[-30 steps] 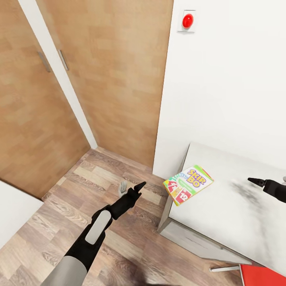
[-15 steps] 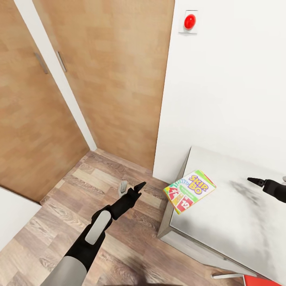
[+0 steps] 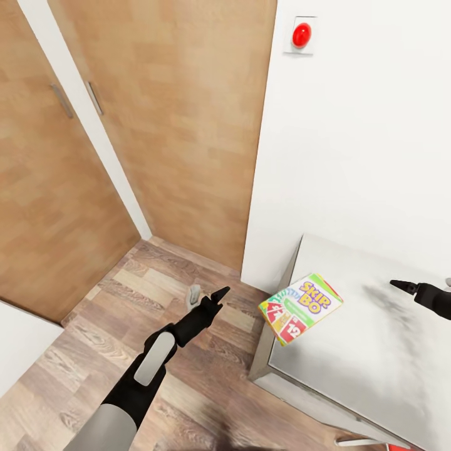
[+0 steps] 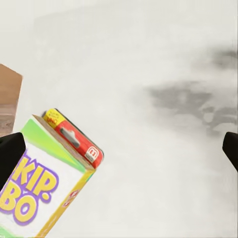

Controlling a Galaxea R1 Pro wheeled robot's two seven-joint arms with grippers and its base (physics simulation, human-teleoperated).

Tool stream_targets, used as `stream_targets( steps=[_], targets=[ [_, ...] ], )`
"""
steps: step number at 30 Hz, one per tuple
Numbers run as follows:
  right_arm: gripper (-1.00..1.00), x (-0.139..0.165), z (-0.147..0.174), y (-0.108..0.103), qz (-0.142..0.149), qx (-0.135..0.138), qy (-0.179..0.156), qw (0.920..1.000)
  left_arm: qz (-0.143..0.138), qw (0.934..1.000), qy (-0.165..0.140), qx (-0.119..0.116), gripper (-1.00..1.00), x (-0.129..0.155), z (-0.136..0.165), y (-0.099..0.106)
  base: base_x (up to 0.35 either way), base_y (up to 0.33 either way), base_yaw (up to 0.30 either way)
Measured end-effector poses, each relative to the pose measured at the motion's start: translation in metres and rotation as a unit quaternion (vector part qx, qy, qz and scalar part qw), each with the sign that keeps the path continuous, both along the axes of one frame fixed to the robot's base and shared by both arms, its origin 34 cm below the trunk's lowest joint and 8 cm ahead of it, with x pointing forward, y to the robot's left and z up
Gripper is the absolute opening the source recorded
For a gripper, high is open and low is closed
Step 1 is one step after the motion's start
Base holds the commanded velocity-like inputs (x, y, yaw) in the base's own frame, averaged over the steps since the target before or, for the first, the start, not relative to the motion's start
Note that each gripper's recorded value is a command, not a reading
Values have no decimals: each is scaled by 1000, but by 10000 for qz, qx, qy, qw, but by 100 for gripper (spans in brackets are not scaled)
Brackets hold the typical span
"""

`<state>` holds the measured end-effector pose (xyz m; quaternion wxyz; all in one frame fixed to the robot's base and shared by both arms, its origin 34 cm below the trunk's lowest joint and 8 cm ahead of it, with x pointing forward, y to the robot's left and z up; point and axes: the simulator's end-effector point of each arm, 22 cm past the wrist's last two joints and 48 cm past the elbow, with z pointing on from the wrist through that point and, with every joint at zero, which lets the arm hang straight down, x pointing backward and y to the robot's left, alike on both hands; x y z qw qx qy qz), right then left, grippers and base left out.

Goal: Put all the toys in the child's room - the three board games (two on the bed and one on the table), the two jigsaw puzzles on the table, and the tennis ball on the table - inside the toy box on the table in the child's room.

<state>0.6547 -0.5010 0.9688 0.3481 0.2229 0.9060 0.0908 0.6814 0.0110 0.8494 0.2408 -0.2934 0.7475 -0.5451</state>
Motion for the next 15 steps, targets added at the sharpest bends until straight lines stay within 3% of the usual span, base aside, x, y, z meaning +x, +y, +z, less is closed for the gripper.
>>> stream_targets(
  steps=[7,15],
  targets=[
    [100,0,0,0,0,0,1,10000,34,10000,-17,25,100,1,0,1,208,0,0],
    [100,0,0,0,0,0,2,10000,39,10000,22,41,100,0,-4,1,67,0,-1]
  ],
)
